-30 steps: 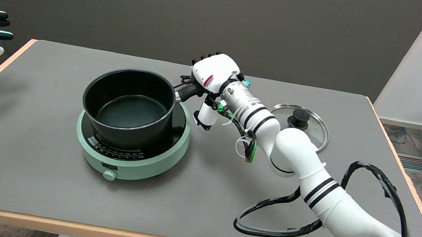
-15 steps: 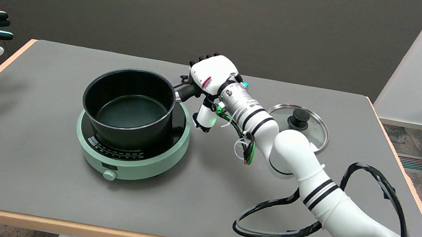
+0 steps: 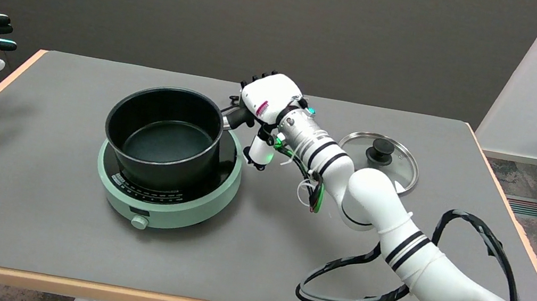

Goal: Pick up the soup pot.

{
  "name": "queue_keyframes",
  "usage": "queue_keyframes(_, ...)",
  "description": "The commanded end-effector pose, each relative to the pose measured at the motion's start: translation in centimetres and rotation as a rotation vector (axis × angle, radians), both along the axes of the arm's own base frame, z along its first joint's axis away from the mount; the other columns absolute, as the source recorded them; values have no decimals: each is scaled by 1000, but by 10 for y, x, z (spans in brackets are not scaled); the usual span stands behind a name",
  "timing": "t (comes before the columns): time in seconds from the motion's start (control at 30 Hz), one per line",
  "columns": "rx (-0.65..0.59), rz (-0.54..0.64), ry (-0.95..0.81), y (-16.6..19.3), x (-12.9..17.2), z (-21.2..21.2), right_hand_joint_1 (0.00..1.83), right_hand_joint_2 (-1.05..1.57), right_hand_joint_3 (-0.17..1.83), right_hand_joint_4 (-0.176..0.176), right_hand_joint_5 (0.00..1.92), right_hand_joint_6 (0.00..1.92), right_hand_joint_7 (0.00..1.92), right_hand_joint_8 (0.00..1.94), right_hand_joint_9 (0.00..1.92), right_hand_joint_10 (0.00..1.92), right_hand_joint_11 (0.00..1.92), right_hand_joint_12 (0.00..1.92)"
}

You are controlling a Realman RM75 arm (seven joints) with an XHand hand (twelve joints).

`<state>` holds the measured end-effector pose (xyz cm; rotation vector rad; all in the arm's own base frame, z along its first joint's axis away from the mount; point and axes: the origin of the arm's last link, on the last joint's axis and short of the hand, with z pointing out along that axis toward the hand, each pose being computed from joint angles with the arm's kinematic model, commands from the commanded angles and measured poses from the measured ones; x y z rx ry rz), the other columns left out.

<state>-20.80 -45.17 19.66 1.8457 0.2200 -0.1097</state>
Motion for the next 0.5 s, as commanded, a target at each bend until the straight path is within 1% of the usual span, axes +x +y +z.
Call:
queue_keyframes(0.03, -22, -2, -5, 6, -4, 5, 1009, -111, 1461, -29, 1166, 1166, 1166, 1166, 1166, 1166, 1166, 1166)
queue_keyframes(0.13, -22, -1, -2, 7, -4, 6, 1009, -102, 1446, -32, 1174, 1174, 1174, 1174, 1174, 1174, 1174, 1174)
queue_keyframes(0.27, -21, 4, -1, 7, -2, 6, 1010, -55, 1393, -47, 1199, 1199, 1199, 1199, 1199, 1199, 1199, 1199)
queue_keyframes(0.3, -21, 6, -1, 7, -1, 6, 1009, -23, 1353, -52, 1210, 1210, 1210, 1210, 1210, 1210, 1210, 1210)
queue_keyframes(0.33, -21, 7, 0, 7, -1, 6, 992, 77, 1228, -110, 1255, 1255, 1255, 1255, 1255, 1255, 1255, 1255)
queue_keyframes(0.37, -21, 7, 0, 6, -1, 6, 1003, 128, 1153, -101, 1279, 1279, 1279, 1279, 1279, 1279, 1279, 1279)
queue_keyframes(0.4, -21, 10, 0, 6, 0, 6, 1006, 152, 1110, -99, 1290, 1290, 1290, 1290, 1290, 1290, 1290, 1290)
queue_keyframes(0.5, -21, 14, 0, 5, 2, 6, 1010, 196, 1012, -104, 1313, 1313, 1313, 1313, 1313, 1313, 1313, 1313)
